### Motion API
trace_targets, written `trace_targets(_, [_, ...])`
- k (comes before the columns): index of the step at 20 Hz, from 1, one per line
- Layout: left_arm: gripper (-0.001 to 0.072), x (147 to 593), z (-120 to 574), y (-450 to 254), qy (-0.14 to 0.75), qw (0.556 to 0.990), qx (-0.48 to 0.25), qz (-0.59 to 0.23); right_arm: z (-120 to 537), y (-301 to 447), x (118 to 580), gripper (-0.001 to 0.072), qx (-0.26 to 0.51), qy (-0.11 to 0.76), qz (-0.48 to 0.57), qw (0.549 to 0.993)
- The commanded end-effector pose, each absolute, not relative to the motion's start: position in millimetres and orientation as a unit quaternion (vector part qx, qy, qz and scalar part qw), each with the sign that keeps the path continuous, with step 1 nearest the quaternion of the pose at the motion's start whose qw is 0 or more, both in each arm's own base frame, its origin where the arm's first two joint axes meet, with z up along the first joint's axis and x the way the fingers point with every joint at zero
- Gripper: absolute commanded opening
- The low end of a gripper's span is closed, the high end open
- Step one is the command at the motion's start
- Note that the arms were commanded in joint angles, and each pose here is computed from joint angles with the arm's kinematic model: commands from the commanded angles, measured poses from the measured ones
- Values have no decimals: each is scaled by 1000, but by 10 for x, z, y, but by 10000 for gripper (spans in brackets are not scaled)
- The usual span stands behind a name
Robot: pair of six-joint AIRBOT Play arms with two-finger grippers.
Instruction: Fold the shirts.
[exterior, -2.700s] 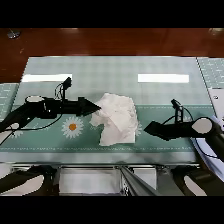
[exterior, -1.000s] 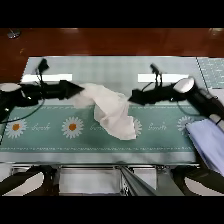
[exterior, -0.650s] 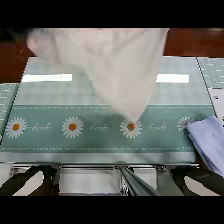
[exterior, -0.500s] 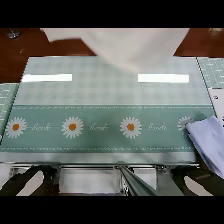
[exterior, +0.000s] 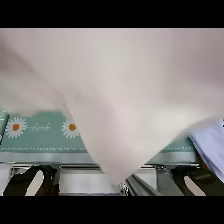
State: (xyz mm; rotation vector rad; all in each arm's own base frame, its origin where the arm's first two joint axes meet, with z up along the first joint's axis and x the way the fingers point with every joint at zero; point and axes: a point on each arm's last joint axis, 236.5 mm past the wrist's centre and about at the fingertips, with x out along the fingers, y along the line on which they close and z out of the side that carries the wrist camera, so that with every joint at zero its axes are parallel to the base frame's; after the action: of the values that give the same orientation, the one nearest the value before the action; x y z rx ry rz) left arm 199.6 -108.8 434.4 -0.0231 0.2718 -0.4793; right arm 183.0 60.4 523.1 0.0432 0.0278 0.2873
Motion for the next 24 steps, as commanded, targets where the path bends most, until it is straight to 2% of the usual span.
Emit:
trace_targets(1, [35, 1908, 3644, -1077, 238, 942, -54, -231, 4620, 568, 2152, 20, 26, 114, 122, 986])
trace_targets(8, [35, 2244, 1328, -984, 447, 851, -199, -191, 2930, 975, 3471, 20, 47, 330, 145, 931])
trace_targets(12, [35, 2497, 306, -864, 467, 826, -291, -122, 2144, 1210, 4324, 21, 73, 387, 152, 906])
trace_targets(17, [36, 3079, -47, -702, 425, 838, -332, -81, 1341, 1472, 5139, 20, 166, 401, 143, 889])
trace_targets(22, [36, 3612, -282, -671, 457, 820, -338, -68, 832, 1492, 5446, 21, 290, 429, 130, 845])
trace_targets(23, [85, 3717, -286, -693, 466, 814, -339, -75, 783, 1434, 5463, 86, 317, 436, 130, 832])
trace_targets(24, [394, 3794, -281, -728, 477, 806, -340, -85, 762, 1353, 5450, 447, 335, 444, 130, 821])
